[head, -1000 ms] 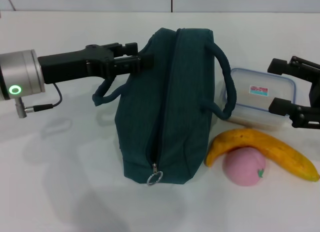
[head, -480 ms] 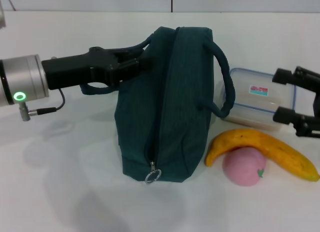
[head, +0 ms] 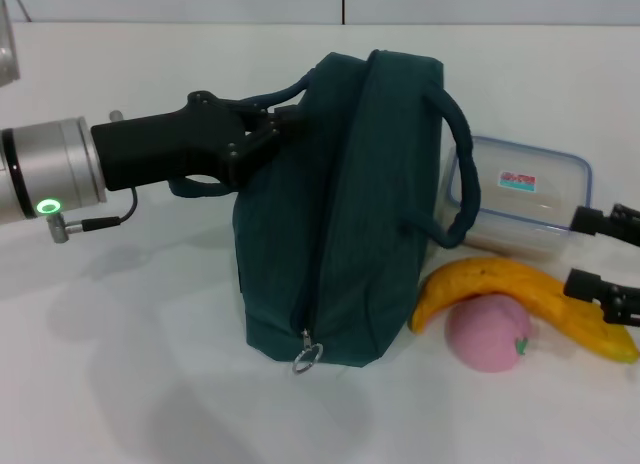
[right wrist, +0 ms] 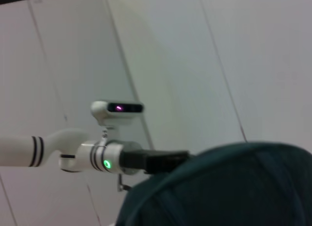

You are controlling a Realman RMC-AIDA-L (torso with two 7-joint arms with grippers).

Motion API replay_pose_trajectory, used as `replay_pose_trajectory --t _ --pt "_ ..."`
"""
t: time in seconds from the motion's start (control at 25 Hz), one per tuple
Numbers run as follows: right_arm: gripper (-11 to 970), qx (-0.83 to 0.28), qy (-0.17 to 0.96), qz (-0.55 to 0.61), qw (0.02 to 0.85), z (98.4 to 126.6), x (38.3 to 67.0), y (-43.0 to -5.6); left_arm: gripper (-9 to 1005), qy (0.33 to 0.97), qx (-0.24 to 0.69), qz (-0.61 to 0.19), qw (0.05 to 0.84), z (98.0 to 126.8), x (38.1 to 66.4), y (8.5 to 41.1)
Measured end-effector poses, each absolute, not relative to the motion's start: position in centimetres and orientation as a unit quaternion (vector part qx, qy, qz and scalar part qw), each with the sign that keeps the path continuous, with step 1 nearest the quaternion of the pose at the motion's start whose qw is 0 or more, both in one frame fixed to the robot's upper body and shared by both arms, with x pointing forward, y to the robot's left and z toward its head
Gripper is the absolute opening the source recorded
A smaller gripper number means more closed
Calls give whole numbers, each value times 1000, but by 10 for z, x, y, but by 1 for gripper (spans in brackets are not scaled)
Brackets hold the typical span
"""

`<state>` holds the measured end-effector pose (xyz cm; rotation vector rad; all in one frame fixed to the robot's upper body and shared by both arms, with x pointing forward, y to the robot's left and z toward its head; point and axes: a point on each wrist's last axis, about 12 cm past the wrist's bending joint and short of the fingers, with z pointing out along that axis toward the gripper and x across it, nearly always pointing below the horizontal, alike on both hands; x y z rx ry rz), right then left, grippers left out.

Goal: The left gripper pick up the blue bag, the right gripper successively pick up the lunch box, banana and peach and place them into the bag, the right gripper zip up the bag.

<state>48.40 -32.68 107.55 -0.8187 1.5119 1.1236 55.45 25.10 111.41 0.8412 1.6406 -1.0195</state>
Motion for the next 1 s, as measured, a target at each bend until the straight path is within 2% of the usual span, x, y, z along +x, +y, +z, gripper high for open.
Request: replay_pose_trajectory --t 0.04,0.4,0.6,1.0 --pt "840 -337 635 467 516 1073 481 -329 50 671 355 -418 499 1114 554 250" --pt "841 -297 678 461 489 1057 471 -333 41 642 383 -416 517 1115 548 248" --pt "841 -269 714 442 471 1045 481 -325 41 633 383 -413 531 1111 545 247" --pt "840 -242 746 418 458 1040 502 -316 41 625 379 -415 542 1113 545 250"
